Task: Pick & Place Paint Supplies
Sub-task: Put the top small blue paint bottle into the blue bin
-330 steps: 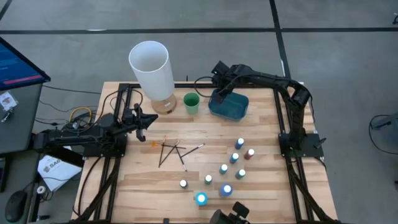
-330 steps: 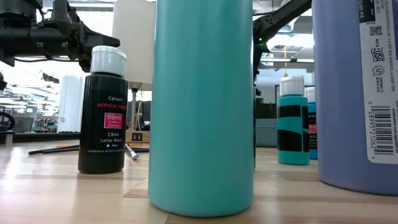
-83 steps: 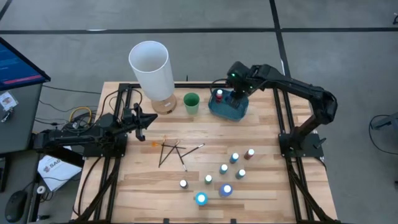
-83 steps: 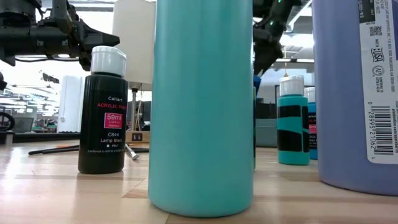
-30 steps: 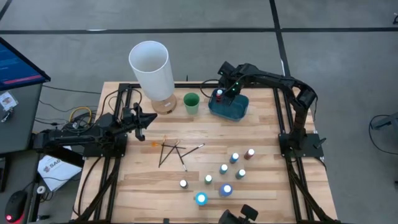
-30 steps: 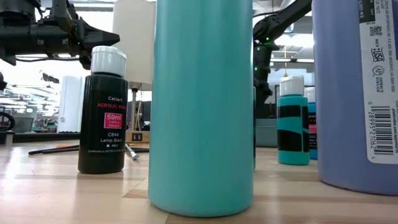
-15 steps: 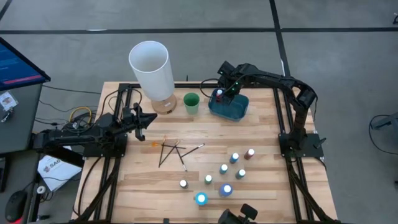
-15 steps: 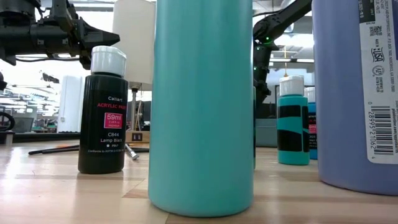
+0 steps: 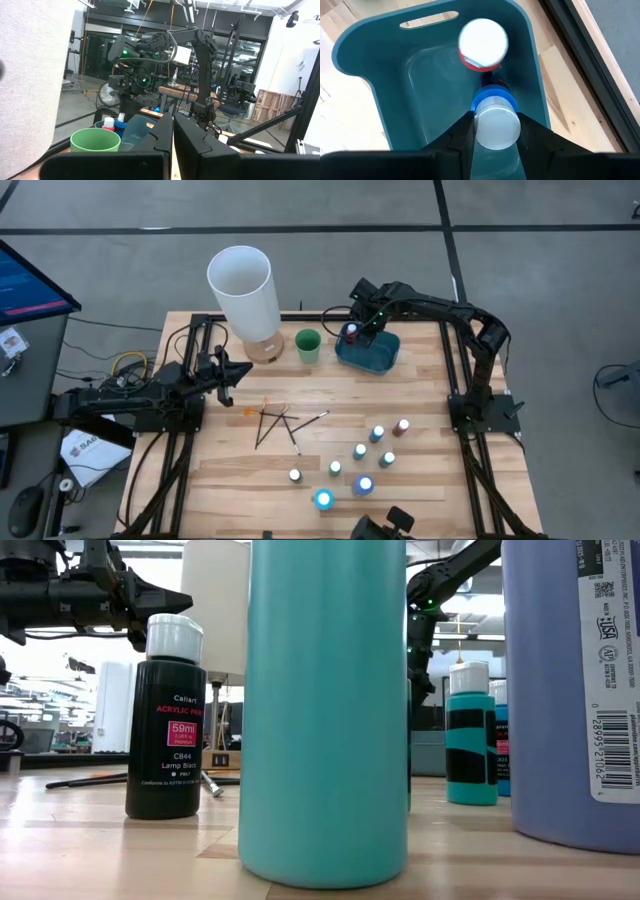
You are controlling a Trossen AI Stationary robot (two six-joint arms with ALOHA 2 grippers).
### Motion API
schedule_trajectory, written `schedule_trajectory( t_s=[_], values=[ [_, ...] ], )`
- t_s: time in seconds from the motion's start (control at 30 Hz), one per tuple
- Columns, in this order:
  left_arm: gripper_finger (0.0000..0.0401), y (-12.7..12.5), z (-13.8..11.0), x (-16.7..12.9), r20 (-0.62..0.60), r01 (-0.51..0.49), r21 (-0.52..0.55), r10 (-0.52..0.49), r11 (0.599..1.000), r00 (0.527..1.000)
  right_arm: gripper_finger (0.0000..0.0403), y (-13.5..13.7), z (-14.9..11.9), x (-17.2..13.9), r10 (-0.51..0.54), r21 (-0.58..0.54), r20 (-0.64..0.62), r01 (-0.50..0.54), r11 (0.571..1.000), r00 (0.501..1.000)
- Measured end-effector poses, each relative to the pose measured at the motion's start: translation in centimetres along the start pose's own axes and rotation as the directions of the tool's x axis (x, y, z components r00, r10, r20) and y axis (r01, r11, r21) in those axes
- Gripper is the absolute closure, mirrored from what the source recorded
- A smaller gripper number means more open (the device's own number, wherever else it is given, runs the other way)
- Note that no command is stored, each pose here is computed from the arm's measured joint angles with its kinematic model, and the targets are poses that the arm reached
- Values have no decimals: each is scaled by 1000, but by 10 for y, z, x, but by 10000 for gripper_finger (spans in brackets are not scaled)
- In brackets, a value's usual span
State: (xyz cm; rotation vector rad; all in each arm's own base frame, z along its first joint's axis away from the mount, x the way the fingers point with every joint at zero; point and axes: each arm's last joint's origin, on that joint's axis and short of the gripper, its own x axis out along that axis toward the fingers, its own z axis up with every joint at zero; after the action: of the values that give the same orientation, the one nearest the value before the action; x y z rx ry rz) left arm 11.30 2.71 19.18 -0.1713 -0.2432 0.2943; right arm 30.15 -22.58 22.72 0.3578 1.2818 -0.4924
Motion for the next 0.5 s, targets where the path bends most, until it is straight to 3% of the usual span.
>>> schedule_trajectory(
  t_s=[0.5],
  values=[
    [399,0,0,0,0,1,0,-1,1000,1000,280,0,3,10,-4,-18,-10,4,1000,1000]
  ],
)
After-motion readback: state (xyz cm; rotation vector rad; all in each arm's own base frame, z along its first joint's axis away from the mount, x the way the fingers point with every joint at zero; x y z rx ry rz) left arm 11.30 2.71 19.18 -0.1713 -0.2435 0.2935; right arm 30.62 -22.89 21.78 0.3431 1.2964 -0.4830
